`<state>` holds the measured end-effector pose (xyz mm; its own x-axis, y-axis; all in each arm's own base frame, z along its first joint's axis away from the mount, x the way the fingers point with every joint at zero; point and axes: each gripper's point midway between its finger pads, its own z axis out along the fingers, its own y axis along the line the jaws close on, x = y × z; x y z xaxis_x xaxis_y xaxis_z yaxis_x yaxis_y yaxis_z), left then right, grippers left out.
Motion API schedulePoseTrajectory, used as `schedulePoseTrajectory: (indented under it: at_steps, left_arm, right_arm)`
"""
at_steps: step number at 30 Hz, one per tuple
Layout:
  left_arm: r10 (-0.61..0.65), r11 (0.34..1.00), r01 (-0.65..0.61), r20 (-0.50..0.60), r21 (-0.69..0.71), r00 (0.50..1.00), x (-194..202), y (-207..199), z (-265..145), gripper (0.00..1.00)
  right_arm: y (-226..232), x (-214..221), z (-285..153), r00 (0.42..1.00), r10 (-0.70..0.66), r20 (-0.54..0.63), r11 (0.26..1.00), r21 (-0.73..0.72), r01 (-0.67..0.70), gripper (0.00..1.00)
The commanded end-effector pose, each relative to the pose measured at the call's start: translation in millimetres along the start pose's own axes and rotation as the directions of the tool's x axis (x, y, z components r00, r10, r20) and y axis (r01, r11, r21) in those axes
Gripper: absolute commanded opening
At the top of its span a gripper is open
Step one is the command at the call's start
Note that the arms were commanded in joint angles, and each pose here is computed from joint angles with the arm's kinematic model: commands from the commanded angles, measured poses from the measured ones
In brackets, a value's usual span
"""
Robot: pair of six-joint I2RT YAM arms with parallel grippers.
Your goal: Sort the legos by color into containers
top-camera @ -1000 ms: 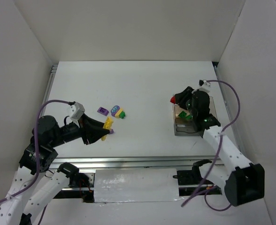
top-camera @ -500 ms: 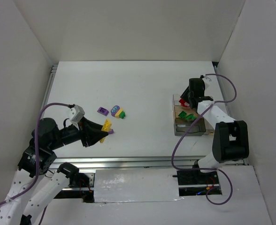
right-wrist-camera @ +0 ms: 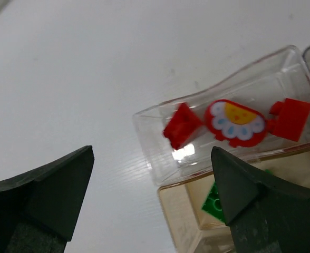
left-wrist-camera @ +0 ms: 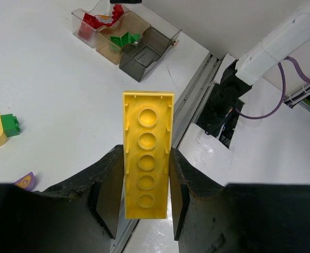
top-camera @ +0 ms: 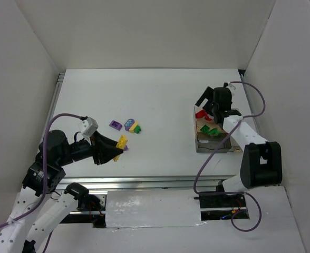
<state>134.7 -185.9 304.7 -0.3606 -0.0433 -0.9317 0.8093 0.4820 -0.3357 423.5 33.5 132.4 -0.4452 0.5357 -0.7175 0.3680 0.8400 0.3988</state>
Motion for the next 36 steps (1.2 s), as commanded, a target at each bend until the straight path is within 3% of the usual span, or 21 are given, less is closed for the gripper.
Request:
schedulePoseTrajectory:
  at_steps: [1, 2, 4, 5, 6, 8, 9, 12, 18, 25, 29, 36]
  left_arm:
    - [0.037, 0.998, -0.038, 0.028, 0.053, 0.999, -9.4, -7.0, 3.7, 0.00]
    - [0.037, 0.997, -0.039, 0.030, 0.069, 0.999, -10.9, -9.6, 4.3, 0.00]
    - [0.033, 0.992, -0.037, 0.032, 0.120, 0.999, -13.7, -17.7, 5.5, 0.00]
    - [0.032, 0.990, -0.036, 0.034, 0.138, 0.999, -14.8, -20.2, 6.2, 0.00]
    - [0.022, 0.985, -0.027, 0.031, 0.168, 0.999, -14.8, -25.6, 5.4, 0.00]
    - [0.023, 0.979, -0.030, 0.039, 0.203, 0.999, -17.8, -31.9, 4.8, 0.00]
    - [0.017, 0.974, -0.025, 0.038, 0.227, 0.999, -18.1, -36.3, 4.0, 0.00]
    - [0.003, 0.946, -0.019, 0.050, 0.324, 0.999, -20.9, -52.8, 1.1, 0.00]
    - [-0.023, 0.891, -0.027, 0.103, 0.452, 0.994, -33.9, -76.1, -5.4, 0.00]
    - [-0.029, 0.889, -0.019, 0.098, 0.457, 0.995, -33.6, -79.0, -8.2, 0.00]
    - [-0.018, 0.884, -0.029, 0.097, 0.466, 0.995, -32.0, -82.3, -11.7, 0.00]
    - [-0.014, 0.883, -0.029, 0.088, 0.468, 0.996, -29.0, -82.5, -12.2, 0.00]
  right_arm:
    - [51.6, -36.5, -56.3, 0.993, 0.010, 0.114, 0.972, -0.235, 0.017, 1.00]
    - [84.5, -13.1, -80.1, 0.996, -0.068, 0.049, 0.904, -0.419, 0.082, 0.99]
    - [129.7, 2.5, -143.2, 0.984, -0.141, 0.106, 0.695, -0.698, 0.175, 1.00]
    - [159.0, 43.5, -198.6, 0.962, -0.262, 0.077, 0.434, -0.881, 0.189, 1.00]
    - [168.4, 51.8, -245.6, 0.950, -0.261, 0.173, 0.249, -0.938, 0.239, 0.99]
    - [181.0, 87.1, -320.9, 0.935, -0.288, 0.206, -0.019, -0.978, 0.210, 1.00]
    - [179.9, 87.4, -354.3, 0.937, -0.233, 0.262, -0.112, -0.964, 0.241, 1.00]
    - [187.0, 98.9, -410.8, 0.962, -0.146, 0.229, -0.226, -0.955, 0.193, 1.00]
    - [214.1, 117.9, -457.0, 0.975, -0.110, 0.195, -0.335, -0.931, 0.148, 0.99]
    - [263.1, 125.9, -460.8, 0.970, -0.067, 0.234, -0.235, -0.948, 0.213, 0.93]
    - [277.1, 128.1, -458.7, 0.972, -0.058, 0.230, -0.220, -0.952, 0.212, 0.91]
    - [276.2, 132.0, -470.4, 0.968, -0.047, 0.248, -0.296, -0.928, 0.224, 0.57]
